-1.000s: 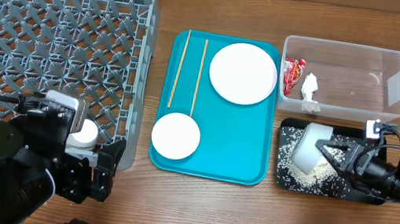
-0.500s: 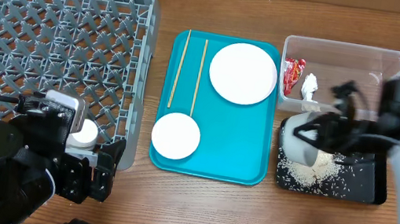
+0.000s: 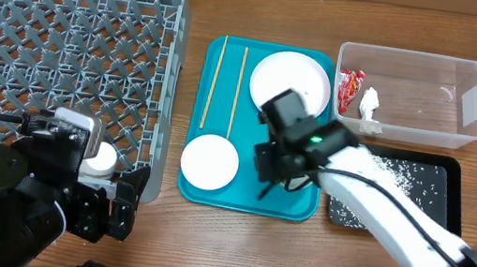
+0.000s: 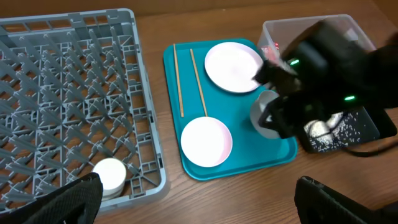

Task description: Sort waste into correct bins and load items into the dishwasher

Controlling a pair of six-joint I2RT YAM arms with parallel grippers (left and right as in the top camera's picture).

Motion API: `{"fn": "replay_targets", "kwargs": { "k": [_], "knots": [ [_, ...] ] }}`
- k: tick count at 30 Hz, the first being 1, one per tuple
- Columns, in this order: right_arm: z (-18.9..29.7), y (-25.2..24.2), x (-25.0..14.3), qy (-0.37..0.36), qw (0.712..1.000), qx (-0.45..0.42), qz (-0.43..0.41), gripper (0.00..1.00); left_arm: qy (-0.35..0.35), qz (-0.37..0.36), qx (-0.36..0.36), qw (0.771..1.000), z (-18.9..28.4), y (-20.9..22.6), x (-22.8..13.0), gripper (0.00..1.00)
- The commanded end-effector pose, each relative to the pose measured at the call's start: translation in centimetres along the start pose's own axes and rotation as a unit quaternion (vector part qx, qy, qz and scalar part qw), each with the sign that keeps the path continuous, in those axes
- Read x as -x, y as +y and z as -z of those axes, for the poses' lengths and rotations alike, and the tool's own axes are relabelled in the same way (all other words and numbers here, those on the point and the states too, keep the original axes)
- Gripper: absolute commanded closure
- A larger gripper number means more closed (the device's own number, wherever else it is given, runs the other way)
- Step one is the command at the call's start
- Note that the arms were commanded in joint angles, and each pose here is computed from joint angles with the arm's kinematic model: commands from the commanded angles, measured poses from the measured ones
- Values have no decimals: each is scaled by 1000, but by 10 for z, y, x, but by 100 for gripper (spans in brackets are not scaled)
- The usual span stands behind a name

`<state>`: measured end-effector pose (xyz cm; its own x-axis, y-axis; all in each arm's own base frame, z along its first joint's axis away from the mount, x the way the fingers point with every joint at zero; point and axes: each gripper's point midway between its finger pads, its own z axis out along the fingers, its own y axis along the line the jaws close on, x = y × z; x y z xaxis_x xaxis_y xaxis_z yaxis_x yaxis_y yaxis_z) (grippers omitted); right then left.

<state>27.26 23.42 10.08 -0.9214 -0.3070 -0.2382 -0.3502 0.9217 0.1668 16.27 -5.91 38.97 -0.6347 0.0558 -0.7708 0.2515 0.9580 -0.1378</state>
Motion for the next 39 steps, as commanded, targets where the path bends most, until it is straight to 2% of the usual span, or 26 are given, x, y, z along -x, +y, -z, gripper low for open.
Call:
{"fn": "replay_targets", "kwargs": {
  "k": [1,2,3,4,5,8,15,16,17,18,20,24,28,33,36,39],
  "knots": [
    [-24,-20,11,-7,998,-65,-21,96,-1,2,3,1000,0,1,1,0],
    [-28,-20,11,-4,998,-65,-21,91,-1,2,3,1000,0,1,1,0],
    [-31,-20,12,-4,998,-66,-19,70,-1,2,3,1000,0,1,1,0],
    [-30,-20,14,-7,998,-64,-17,60,-1,2,3,1000,0,1,1,0],
    [-26,-18,16,-12,998,-62,-17,56,-1,2,3,1000,0,1,1,0],
    [-6,-11,23,-34,998,-48,-16,49,-1,2,3,1000,0,1,1,0],
    [84,5,40,-134,991,-3,-16,45,-1,2,3,1000,0,1,1,0],
    [106,7,41,-162,987,8,-15,38,-1,2,3,1000,0,1,1,0],
    [122,8,41,-182,983,16,-14,24,-1,2,3,1000,0,1,1,0],
    [134,9,41,-199,980,23,-14,0,-1,2,3,1000,0,1,1,0],
    [172,13,41,-254,966,44,-12,0,0,2,3,1000,-1,1,1,0],
    [210,6,18,-288,956,53,-7,0,0,2,3,1000,-1,1,1,0],
    [240,-14,5,-332,943,14,-10,0,1,2,3,1000,-1,1,1,0],
    [285,-64,-11,-411,906,-88,-58,0,2,2,4,1000,-2,1,1,0],
    [298,-78,-21,-433,894,-105,-48,0,3,2,4,1000,-2,1,1,0],
    [305,-109,-28,-466,871,-115,-102,0,4,2,4,1000,-3,1,1,0]
  ]
}}
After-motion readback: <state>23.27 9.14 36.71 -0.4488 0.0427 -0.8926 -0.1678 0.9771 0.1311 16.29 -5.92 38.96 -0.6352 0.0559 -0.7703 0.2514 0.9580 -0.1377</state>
